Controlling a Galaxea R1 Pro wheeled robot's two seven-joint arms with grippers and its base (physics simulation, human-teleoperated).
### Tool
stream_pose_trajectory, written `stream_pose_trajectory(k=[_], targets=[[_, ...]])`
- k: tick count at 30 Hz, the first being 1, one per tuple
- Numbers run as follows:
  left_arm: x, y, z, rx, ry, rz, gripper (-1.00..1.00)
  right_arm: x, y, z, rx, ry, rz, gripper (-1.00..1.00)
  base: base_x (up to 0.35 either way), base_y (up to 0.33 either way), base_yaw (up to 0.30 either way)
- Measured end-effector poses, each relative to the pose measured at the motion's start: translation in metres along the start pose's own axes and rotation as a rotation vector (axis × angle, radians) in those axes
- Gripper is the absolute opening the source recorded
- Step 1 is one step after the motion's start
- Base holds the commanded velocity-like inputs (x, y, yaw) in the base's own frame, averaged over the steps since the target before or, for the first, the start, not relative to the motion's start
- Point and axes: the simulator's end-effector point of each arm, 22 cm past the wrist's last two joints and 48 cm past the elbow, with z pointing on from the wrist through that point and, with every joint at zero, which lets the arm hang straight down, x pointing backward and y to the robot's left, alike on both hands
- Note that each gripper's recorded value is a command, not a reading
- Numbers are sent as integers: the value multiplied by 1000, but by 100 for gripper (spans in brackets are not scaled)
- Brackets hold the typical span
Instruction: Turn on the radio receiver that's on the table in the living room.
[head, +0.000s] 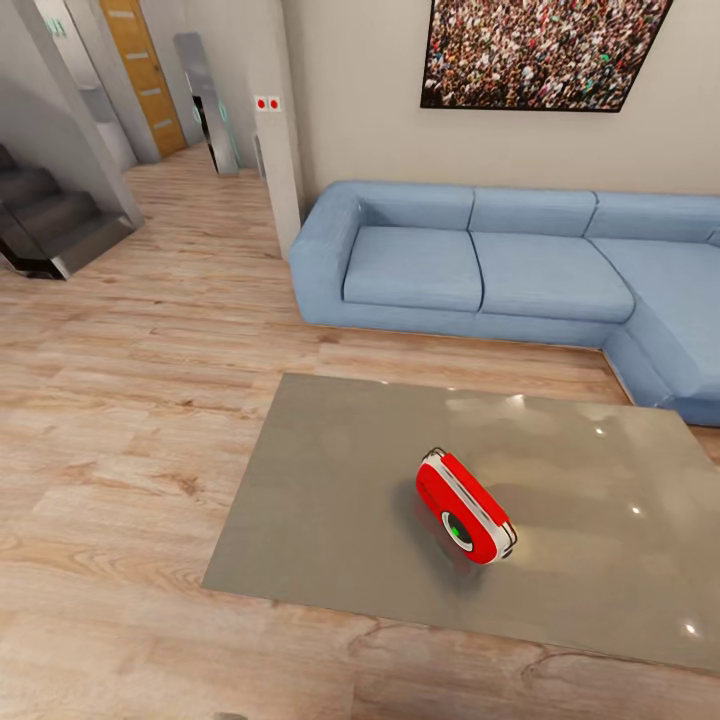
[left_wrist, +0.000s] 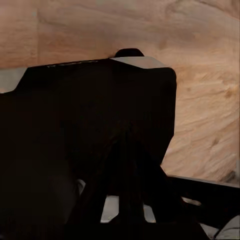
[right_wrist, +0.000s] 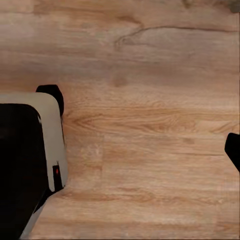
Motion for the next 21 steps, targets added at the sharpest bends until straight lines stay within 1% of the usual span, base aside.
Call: stream_pose_trajectory(k=[1, 3, 4, 7, 8, 9, 10, 15, 19, 20, 21], targets=[[18, 9, 0, -32, 19, -15, -100, 18, 8, 4, -23, 24, 8, 100, 0, 0, 0], [41, 20, -1, -73, 43, -38, -100, 38, 20, 9, -52, 45, 15, 100, 0, 0, 0], [64, 35, -3, -133, 61, -50, -100, 81, 42, 16, -94, 92, 22, 100, 0, 0, 0], [67, 43, -3, -180, 61, -53, -100, 131, 56, 17, -104, 152, 38, 100, 0, 0, 0], [73, 52, 1, -261, 70, -51, -100, 172, 71, 26, -95, 189, 45, 100, 0, 0, 0], [98, 67, -2, -368, 103, -59, -100, 208, 96, 32, -133, 248, 29, 100, 0, 0, 0], [104, 71, -4, -393, 109, -65, -100, 213, 103, 35, -145, 256, 27, 100, 0, 0, 0], [128, 86, -14, -483, 138, -74, -100, 219, 114, 39, -150, 268, 18, 100, 0, 0, 0], [131, 89, -17, -496, 138, -76, -100, 219, 114, 42, -131, 263, 20, 100, 0, 0, 0], [132, 97, -23, -537, 145, -76, -100, 217, 130, 52, -131, 250, 38, 100, 0, 0, 0], [132, 100, -25, -552, 144, -75, -100, 217, 133, 56, -128, 245, 43, 100, 0, 0, 0]])
